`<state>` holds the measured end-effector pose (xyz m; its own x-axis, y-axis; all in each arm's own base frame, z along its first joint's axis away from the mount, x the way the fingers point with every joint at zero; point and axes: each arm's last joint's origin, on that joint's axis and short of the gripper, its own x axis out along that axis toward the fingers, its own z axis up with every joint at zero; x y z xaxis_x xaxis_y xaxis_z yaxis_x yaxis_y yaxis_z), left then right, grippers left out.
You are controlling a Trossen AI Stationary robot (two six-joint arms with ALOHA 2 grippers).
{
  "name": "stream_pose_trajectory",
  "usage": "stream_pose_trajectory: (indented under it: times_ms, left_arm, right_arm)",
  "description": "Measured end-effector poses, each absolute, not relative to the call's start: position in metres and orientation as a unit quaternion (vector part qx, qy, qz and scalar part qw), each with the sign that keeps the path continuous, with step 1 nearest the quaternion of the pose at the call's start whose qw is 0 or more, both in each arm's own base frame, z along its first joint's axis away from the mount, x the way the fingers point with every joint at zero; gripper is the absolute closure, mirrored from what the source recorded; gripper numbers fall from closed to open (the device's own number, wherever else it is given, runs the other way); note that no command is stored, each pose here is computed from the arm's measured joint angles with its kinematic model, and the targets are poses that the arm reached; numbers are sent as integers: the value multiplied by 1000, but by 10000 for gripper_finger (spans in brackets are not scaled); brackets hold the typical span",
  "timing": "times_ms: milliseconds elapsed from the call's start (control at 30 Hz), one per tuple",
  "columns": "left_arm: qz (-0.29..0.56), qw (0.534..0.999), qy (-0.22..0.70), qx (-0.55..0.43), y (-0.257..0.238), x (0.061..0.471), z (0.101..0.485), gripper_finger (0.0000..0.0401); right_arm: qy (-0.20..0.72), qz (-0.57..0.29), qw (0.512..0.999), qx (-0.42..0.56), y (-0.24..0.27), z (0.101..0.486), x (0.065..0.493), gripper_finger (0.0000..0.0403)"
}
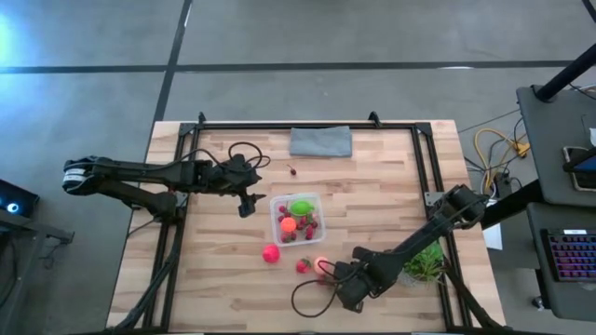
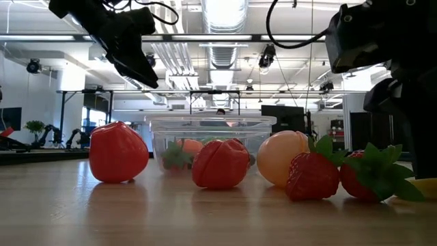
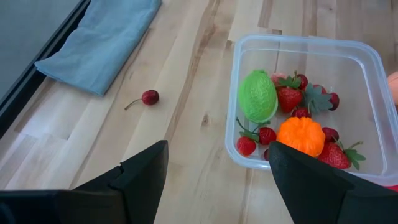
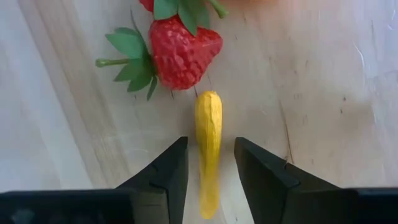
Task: Pick and placing Produce into tupperware
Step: Put the yellow corn into the transparent container
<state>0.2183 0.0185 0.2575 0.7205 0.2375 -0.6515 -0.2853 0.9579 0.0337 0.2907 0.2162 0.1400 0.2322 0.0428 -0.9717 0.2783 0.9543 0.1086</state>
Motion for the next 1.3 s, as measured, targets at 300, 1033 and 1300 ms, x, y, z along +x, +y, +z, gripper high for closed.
stream_pose_trajectory:
  times_ms: [300, 1033, 1300]
  left_arm:
    - [141, 927, 346, -35, 19, 218, 257, 139]
    - [146, 918, 365, -44, 19, 225, 249, 139]
    - [146, 921, 359, -45, 19, 226, 250, 139]
  right_arm:
    - [617, -82, 772, 129, 216, 137, 290, 285]
    - [625, -103, 758, 152, 213, 134, 292, 352]
    - [618, -119, 761, 154, 213, 141, 297, 356]
